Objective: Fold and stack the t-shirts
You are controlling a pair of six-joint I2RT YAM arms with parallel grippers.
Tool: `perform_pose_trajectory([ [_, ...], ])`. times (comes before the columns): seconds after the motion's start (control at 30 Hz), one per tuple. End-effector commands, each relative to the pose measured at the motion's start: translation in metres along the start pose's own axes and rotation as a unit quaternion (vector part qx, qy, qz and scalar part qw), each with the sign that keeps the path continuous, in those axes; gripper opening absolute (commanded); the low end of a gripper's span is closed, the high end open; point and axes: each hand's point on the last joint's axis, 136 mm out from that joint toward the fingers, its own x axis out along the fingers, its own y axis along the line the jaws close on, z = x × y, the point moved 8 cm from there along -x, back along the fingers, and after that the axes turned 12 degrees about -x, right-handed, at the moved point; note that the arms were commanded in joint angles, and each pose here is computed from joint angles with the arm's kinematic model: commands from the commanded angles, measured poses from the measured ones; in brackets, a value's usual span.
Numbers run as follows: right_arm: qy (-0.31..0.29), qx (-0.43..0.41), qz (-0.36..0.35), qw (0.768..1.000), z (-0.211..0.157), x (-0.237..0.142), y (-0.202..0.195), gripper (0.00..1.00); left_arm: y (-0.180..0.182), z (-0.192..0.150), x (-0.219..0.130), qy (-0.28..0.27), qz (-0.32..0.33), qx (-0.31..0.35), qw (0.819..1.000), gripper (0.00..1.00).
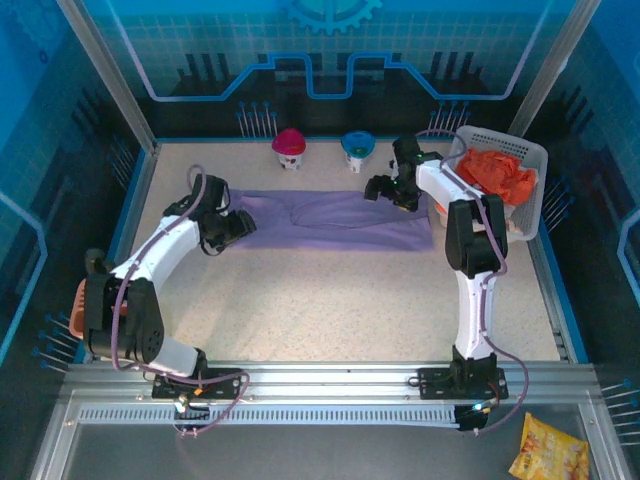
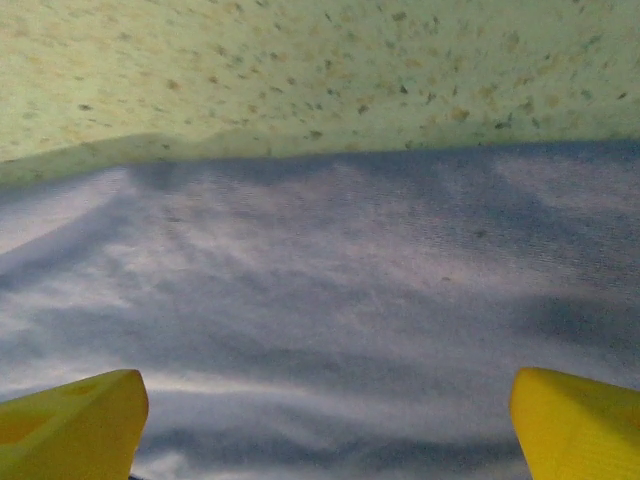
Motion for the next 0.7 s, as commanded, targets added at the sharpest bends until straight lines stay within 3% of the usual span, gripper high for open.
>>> perform_pose_trajectory([
  [0.0, 0.06, 0.042, 0.003, 0.997, -0.016, 0.015, 0.001, 0.93, 0.003, -0.013, 0.0, 0.02, -0.012, -0.011, 1.0, 0.58],
  [0.3, 0.097, 0.088, 0.028, 0.991, -0.064, 0.017, -0.001, 0.92, -0.006, -0.013, 0.01, 0.028, -0.02, -0.007, 0.999, 0.59],
  [0.67, 0.108, 0.116, 0.045, 0.986, -0.162, -0.003, 0.009, 0.91, -0.035, 0.002, 0.075, 0.067, 0.007, -0.003, 0.998, 0.57],
])
